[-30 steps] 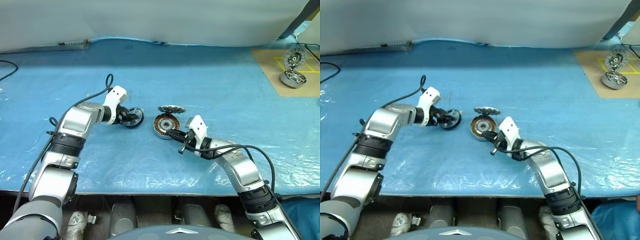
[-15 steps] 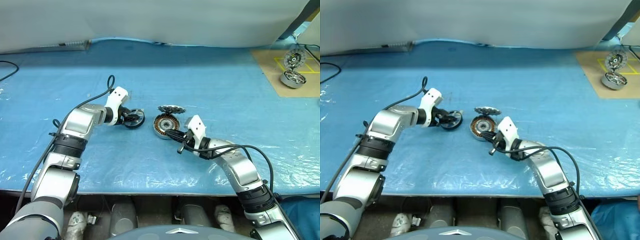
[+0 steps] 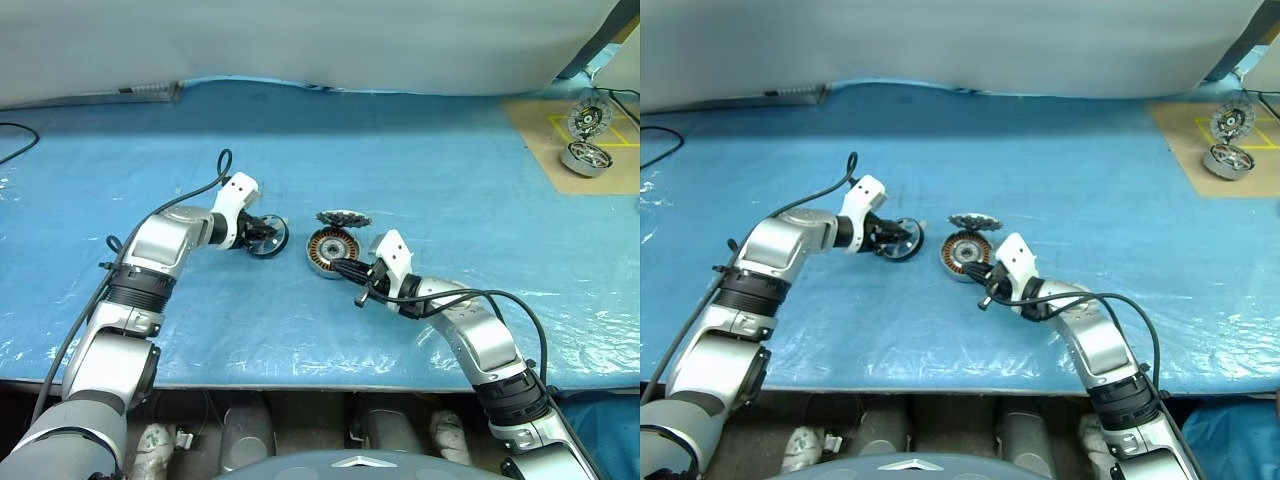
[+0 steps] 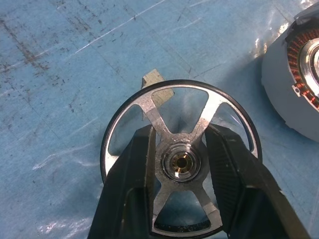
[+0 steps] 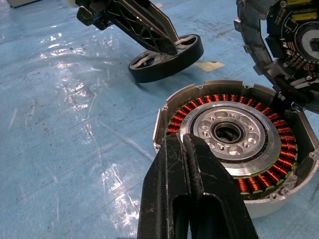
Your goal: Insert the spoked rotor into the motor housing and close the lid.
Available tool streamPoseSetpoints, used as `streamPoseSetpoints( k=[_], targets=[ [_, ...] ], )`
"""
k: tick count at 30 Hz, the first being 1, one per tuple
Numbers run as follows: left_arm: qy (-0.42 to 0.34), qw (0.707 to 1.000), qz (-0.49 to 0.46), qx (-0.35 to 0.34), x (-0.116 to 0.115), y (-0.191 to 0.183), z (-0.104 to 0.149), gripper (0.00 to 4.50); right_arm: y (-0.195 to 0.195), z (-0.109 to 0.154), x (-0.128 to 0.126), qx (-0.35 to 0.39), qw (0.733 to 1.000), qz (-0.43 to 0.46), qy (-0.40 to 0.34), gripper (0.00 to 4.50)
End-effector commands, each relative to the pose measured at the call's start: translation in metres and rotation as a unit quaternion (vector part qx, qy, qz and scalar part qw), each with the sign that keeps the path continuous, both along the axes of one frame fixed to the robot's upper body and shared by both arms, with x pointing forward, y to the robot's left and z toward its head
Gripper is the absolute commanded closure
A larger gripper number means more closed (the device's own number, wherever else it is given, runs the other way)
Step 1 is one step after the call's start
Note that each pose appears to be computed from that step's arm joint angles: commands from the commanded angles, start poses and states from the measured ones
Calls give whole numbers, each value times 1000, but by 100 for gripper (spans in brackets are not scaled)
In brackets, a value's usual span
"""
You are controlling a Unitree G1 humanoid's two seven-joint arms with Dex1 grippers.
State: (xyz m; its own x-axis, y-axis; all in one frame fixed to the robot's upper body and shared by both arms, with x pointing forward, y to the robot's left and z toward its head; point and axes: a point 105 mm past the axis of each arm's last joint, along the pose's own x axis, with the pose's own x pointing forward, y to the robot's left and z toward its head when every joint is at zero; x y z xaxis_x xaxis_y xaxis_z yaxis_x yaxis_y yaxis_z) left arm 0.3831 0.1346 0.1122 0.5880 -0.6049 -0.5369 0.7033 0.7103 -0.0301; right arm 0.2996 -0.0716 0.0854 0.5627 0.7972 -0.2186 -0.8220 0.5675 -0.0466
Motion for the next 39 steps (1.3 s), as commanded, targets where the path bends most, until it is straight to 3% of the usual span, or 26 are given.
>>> streamPoseSetpoints(
  k=[1,11,18,28,39],
  targets=[
    [-11,1000,8,2,1,11,2,325,2,16,0,13,1000,7,-27,450],
    [-53,998,21,-32,7,28,25,331,1,22,0,21,999,10,-33,450],
    [-68,995,5,-76,-1,40,42,331,-3,38,0,43,998,14,-41,450],
    [-69,987,-105,-98,-29,12,49,331,-22,39,-3,47,998,-5,-38,450],
    [-58,963,-253,-74,-50,-33,51,331,-40,16,-17,48,997,-38,-51,450]
  ],
)
